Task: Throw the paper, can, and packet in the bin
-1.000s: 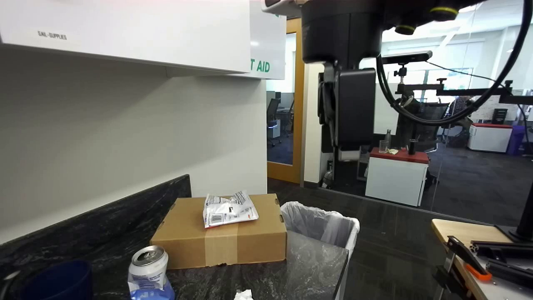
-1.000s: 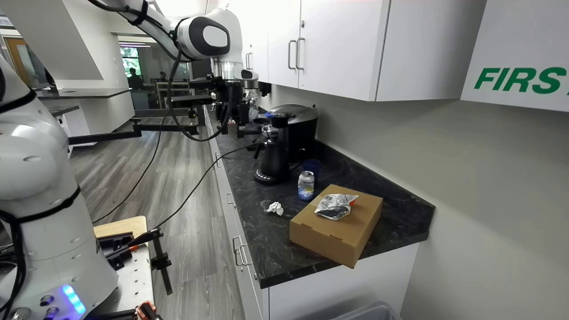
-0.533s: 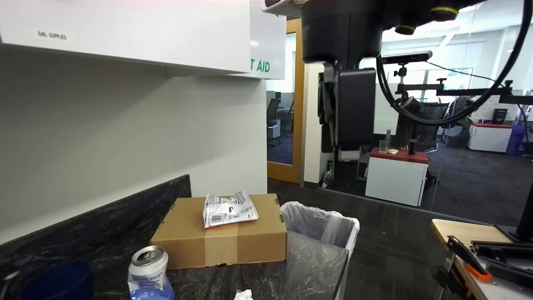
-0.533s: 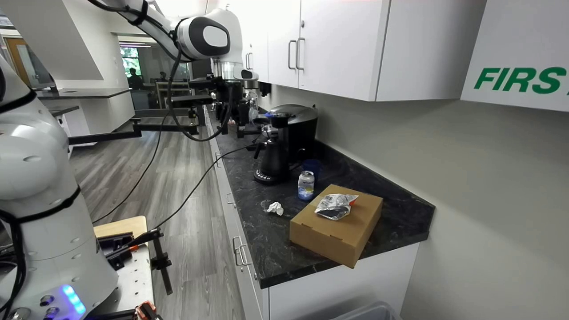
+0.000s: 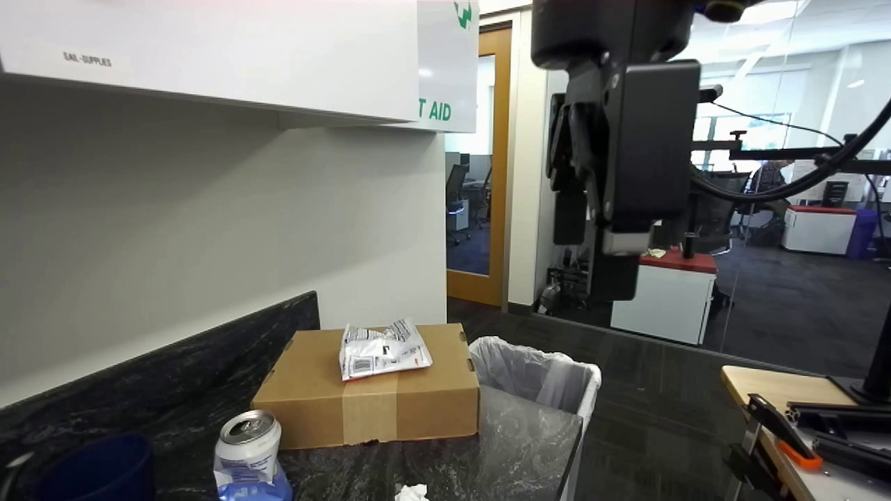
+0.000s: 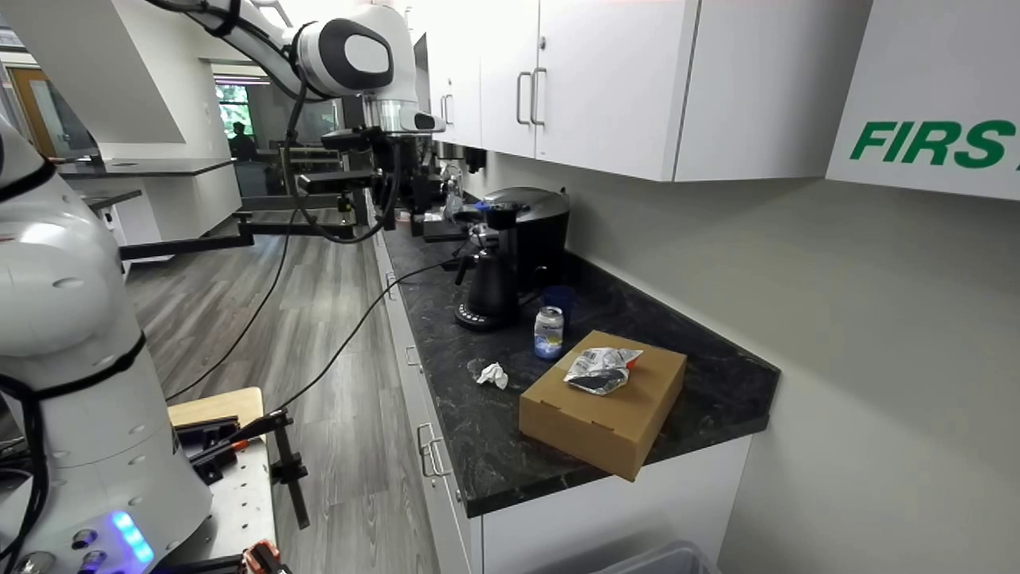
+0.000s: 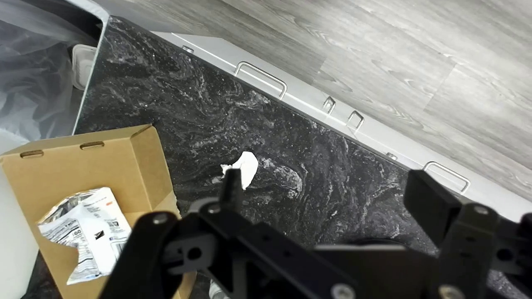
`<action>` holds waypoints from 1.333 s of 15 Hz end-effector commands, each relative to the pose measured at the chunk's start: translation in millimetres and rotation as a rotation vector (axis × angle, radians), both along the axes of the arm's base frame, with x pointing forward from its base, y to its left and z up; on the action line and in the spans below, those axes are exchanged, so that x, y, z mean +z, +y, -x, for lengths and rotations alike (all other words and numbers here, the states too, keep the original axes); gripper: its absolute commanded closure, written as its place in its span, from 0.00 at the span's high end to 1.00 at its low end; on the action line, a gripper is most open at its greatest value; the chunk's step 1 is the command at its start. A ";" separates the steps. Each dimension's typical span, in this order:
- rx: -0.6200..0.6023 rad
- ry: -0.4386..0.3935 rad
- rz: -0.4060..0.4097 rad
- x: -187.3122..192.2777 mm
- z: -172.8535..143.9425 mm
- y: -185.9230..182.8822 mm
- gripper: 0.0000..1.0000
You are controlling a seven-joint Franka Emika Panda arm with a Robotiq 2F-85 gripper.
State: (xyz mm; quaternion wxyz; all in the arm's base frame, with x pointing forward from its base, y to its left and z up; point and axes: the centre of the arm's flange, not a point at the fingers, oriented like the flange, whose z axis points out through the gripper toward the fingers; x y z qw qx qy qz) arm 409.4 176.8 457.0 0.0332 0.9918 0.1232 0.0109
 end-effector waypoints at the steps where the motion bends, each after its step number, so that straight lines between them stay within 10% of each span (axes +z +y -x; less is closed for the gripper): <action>1: -0.028 -0.056 0.003 9.3 22.5 6.0 1.00; 10: 0.037 0.061 0.012 -161.2 -21.2 28.0 1.00; 20: 0.113 -0.032 0.121 -219.2 -126.7 20.6 1.00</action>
